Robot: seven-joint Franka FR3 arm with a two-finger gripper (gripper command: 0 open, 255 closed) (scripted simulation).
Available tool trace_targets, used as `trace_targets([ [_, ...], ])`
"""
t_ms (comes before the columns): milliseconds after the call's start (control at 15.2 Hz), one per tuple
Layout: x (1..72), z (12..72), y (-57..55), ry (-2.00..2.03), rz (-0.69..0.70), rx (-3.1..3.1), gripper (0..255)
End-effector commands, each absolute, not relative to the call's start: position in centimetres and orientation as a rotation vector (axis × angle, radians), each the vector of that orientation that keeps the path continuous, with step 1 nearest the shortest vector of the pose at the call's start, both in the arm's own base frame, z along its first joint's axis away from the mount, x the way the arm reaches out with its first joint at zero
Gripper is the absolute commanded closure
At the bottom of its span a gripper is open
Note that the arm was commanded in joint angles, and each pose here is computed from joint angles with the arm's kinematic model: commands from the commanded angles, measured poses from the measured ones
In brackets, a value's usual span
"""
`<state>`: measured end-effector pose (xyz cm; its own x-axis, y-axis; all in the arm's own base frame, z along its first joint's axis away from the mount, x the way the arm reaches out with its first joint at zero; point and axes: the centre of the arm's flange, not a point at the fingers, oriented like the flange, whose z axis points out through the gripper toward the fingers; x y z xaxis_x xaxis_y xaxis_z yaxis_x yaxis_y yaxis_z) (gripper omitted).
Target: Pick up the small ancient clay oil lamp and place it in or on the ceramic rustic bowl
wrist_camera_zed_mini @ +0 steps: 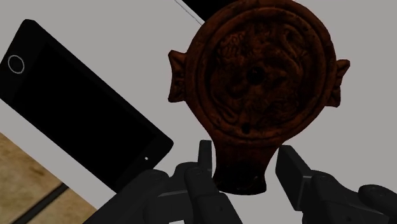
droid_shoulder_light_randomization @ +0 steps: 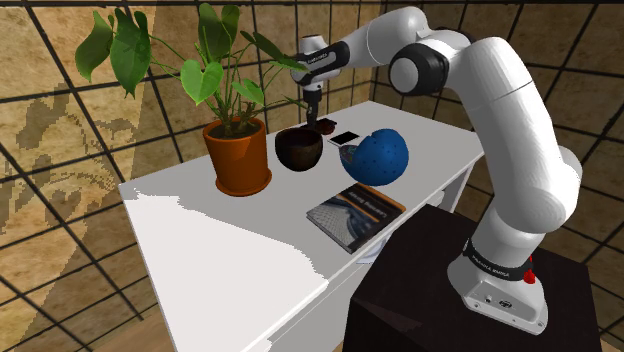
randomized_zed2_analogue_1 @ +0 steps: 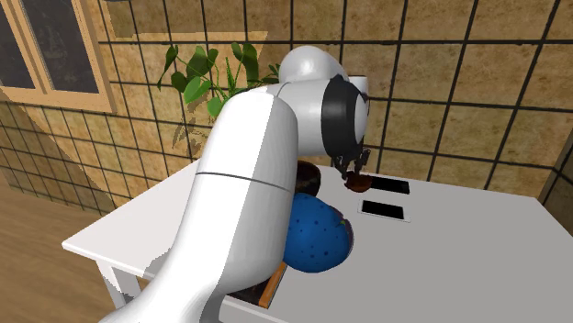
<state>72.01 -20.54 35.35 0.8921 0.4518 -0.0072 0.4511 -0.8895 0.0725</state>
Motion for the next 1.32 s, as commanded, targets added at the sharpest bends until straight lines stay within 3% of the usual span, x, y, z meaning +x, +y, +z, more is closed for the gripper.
trace_targets([
  [0, 72.0, 36.4, -20.5, 0.713, 0.015, 2.985, 255],
  [1254, 72.0, 46.4, -20.5, 0.713, 0.015, 2.985, 255],
])
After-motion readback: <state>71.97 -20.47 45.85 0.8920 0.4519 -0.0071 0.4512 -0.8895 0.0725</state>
